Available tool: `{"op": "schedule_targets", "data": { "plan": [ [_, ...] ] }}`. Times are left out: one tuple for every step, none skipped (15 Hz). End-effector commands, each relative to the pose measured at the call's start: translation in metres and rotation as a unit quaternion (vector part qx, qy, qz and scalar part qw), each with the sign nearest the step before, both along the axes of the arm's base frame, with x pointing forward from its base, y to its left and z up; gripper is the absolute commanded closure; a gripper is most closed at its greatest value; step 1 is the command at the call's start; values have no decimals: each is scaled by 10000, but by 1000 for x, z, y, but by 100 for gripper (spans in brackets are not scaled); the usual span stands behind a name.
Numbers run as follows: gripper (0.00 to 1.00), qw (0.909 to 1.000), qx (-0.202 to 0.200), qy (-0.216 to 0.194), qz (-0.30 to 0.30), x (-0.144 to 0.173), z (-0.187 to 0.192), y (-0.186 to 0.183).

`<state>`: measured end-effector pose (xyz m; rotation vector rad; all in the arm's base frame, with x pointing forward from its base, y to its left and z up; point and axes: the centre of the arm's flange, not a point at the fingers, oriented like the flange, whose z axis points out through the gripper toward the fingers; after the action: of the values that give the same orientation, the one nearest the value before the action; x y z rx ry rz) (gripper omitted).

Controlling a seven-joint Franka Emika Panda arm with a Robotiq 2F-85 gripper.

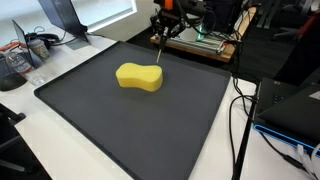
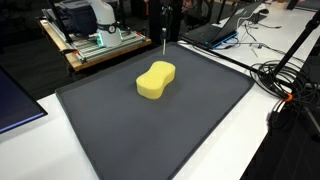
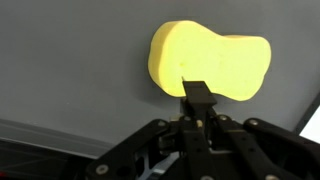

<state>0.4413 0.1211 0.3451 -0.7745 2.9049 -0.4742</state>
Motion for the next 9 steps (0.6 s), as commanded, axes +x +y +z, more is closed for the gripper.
{"op": "schedule_targets", "data": {
  "plan": [
    [97, 9989, -471, -13, 53, 7, 9, 24],
    [97, 9983, -577, 16, 111, 10, 9, 32],
    [97, 9975, -687, 14, 151, 12, 9, 38],
    [97, 9966, -804, 41, 196, 14, 9, 44],
    [97, 9956, -898, 112, 239, 15, 8, 49],
    [97, 9948, -973, 146, 269, 18, 6, 53],
    [97, 9939, -1040, 180, 312, 21, 1, 56],
    [97, 9931, -1094, 241, 344, 22, -6, 56],
    [97, 9916, -1196, 326, 360, 26, -12, 57]
  ]
}}
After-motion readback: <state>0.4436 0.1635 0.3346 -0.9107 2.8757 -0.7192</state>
